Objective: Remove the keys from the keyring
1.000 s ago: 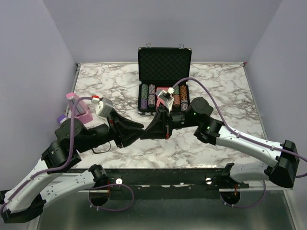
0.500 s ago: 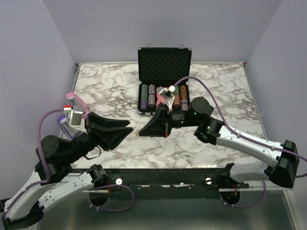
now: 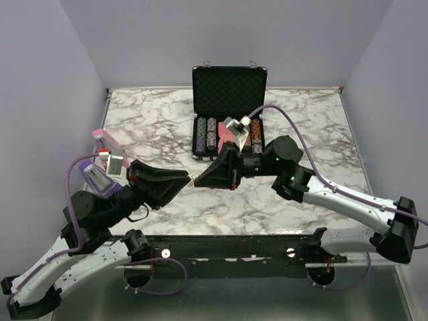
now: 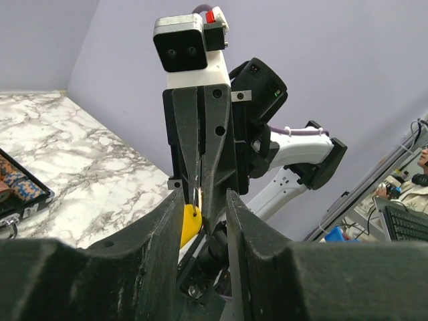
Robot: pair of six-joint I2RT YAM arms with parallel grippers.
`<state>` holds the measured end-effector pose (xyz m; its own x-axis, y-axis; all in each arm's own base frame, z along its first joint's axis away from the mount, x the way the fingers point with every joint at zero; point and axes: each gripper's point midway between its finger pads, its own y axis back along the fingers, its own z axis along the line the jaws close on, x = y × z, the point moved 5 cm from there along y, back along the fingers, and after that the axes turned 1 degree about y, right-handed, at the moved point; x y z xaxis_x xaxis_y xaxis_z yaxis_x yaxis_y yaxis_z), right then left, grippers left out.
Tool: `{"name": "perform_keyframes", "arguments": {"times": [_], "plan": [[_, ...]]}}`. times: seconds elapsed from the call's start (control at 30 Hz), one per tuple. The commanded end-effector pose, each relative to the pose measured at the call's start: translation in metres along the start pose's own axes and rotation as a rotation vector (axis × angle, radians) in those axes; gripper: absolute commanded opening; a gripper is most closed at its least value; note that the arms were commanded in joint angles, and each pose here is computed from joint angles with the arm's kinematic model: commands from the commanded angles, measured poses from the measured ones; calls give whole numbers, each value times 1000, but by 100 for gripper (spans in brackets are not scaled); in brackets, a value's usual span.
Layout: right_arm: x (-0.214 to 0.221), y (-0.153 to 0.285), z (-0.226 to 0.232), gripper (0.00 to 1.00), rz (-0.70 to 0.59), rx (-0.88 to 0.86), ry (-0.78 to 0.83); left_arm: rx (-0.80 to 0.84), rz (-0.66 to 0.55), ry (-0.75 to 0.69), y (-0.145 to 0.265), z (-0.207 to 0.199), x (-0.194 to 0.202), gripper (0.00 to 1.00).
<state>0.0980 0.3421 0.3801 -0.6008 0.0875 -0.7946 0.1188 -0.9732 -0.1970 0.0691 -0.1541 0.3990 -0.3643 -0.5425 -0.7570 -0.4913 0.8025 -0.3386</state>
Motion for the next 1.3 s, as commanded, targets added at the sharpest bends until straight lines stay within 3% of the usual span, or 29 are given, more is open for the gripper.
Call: {"name": "perform_keyframes", "arguments": {"times": [0.0,0.7,1.0,1.27], "plan": [[-11,0,14,1,-41,-31,33,26,-14,17,-4,-3,0,38],[-12,-5,17,1,-30,-47,36,-1,59,24,-13,5,14,24],[-10,-6,17,1,-26,-51,34,-6,74,25,-12,5,15,0],[-7,-6,18,1,-7,-58,33,-1,151,-24,-9,2,18,0]]}}
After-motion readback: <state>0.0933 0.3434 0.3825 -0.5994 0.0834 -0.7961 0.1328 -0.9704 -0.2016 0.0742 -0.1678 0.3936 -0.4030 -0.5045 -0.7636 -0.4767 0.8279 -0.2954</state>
